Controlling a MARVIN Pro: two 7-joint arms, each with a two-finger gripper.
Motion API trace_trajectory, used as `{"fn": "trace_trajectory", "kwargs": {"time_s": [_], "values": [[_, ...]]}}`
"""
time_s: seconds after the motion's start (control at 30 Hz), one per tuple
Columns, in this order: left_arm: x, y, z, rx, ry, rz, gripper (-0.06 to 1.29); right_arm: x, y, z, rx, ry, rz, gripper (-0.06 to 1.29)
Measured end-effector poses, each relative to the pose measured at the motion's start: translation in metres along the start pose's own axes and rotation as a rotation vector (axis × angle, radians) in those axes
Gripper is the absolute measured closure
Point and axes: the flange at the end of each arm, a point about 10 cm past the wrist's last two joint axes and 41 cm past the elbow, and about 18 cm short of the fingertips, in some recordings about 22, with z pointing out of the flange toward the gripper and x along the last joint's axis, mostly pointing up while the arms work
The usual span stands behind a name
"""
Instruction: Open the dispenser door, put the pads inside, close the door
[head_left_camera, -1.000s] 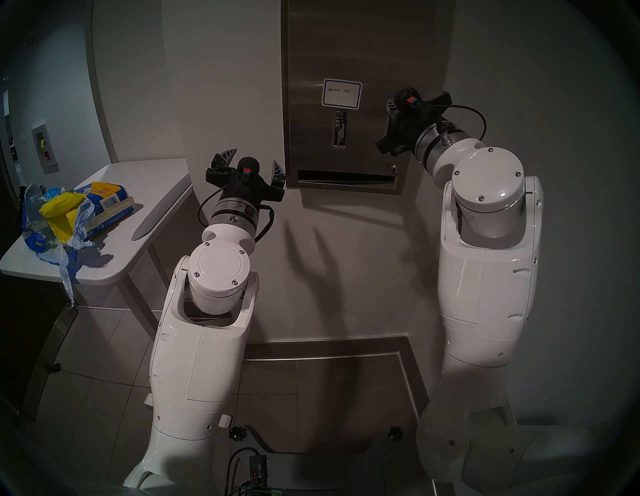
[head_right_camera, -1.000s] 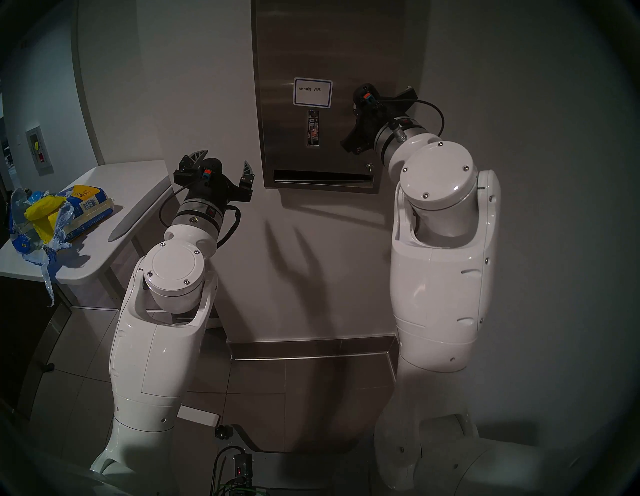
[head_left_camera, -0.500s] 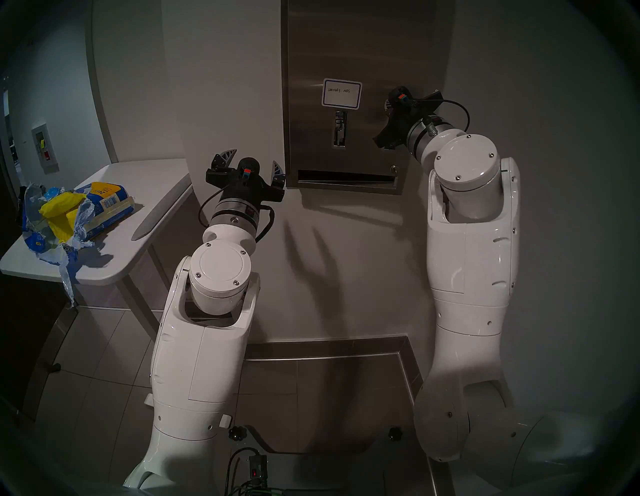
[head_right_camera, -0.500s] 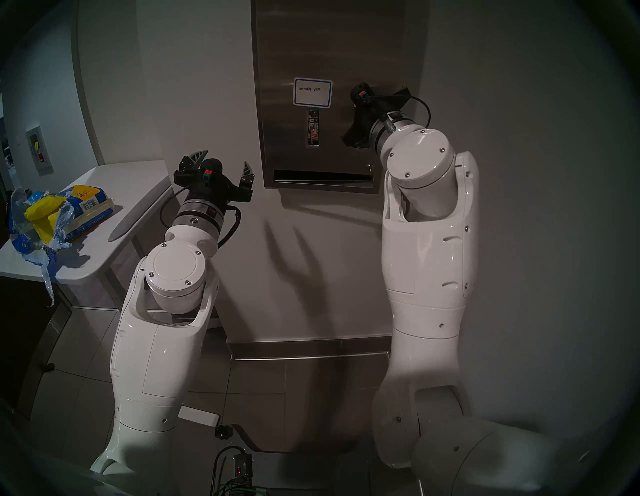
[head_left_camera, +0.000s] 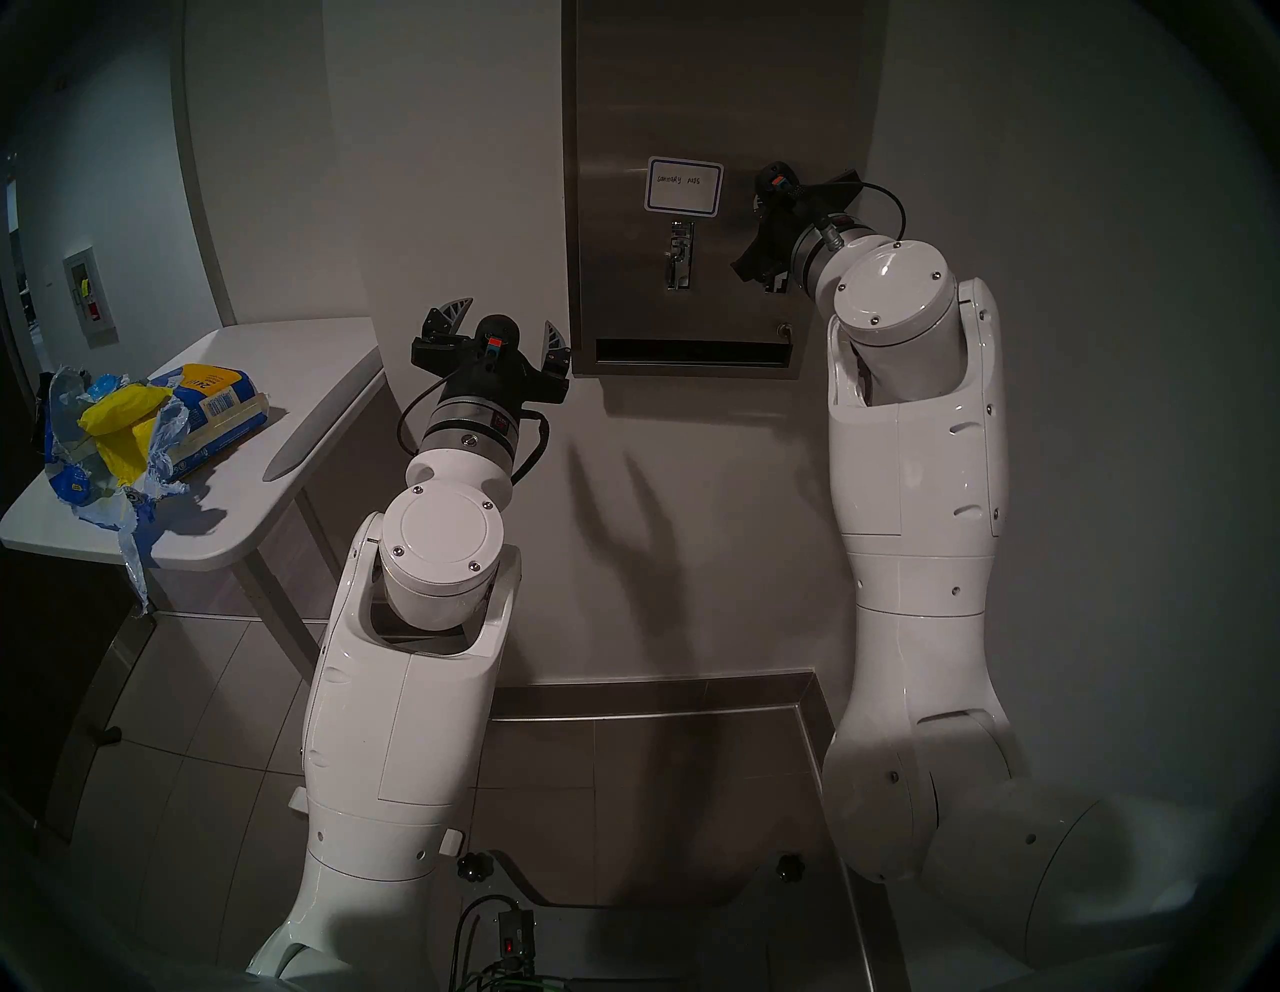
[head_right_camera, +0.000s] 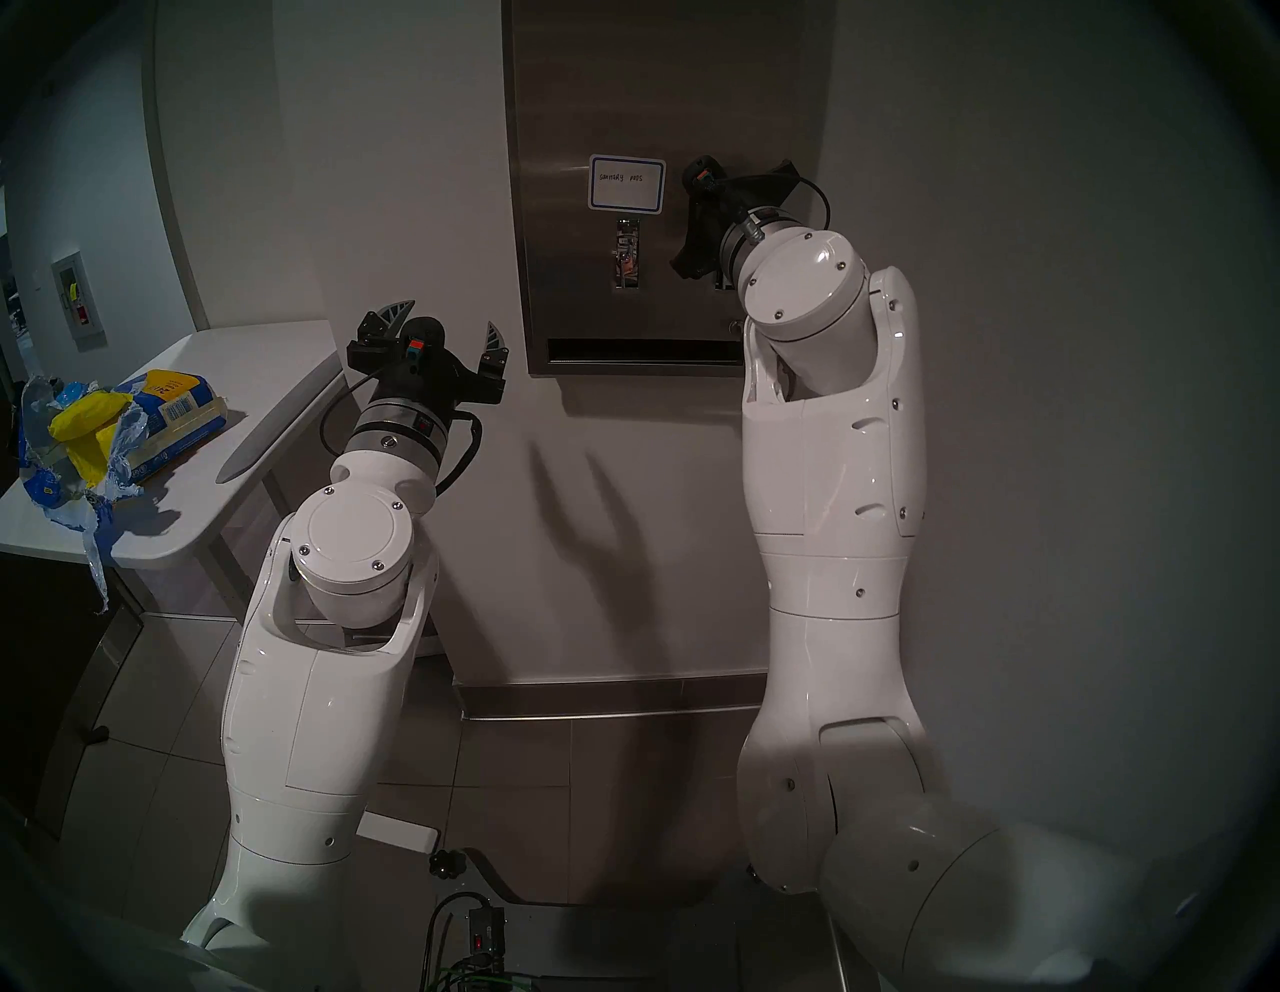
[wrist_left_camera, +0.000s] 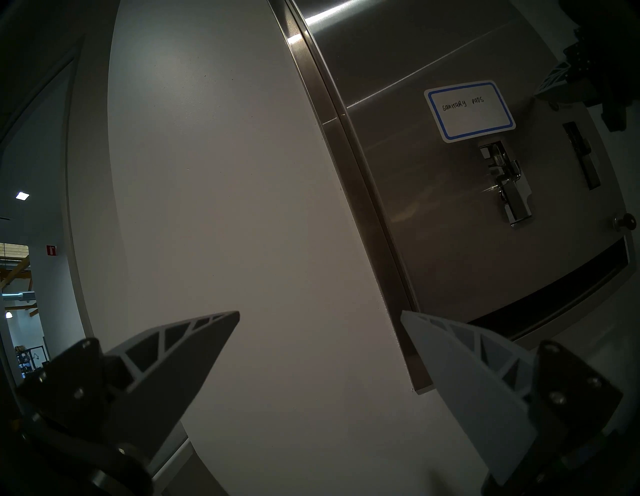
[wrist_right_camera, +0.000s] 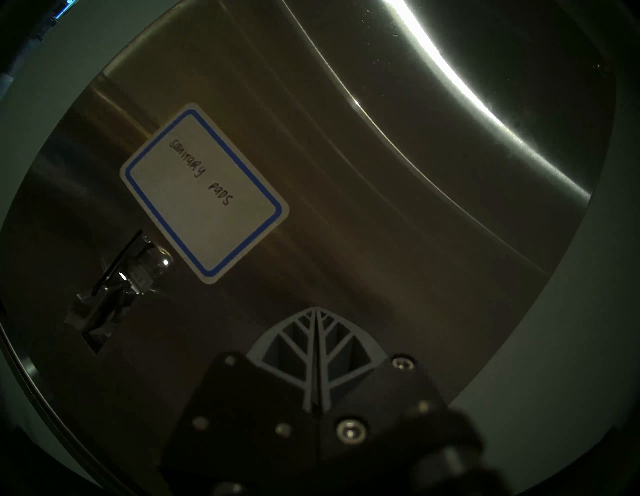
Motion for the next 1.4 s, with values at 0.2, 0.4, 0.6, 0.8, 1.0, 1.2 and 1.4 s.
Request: {"fn": "trace_trajectory", "kwargs": {"time_s": [0.2,0.4,0.6,0.8,1.0,1.2,1.4], "values": [[0.000,0.000,0.000,0.001,0.003,0.000,-0.04,0.004,0.004,0.009,-0.007,0.000,-0.015,1.27],[0.001,0.000,0.000,0.004,0.007,0.000,-0.04,0.014,0.014,0.014,-0.028,0.021,-0.033,1.27],[0.001,0.000,0.000,0.005,0.013,0.000,-0.04,0.023,0.026,0.020,-0.051,0.044,-0.050,1.27],[0.002,-0.001,0.000,0.007,0.021,0.001,-0.04,0.034,0.043,0.026,-0.076,0.071,-0.065,1.27],[0.002,-0.002,0.000,0.007,0.031,0.001,-0.04,0.041,0.062,0.028,-0.090,0.077,-0.074,1.27],[0.002,-0.002,0.000,0.006,0.039,-0.002,-0.04,0.040,0.087,0.027,-0.102,0.058,-0.081,1.27],[0.001,-0.003,0.000,0.004,0.044,-0.008,-0.04,0.024,0.108,0.020,-0.132,-0.003,-0.083,1.27]]}}
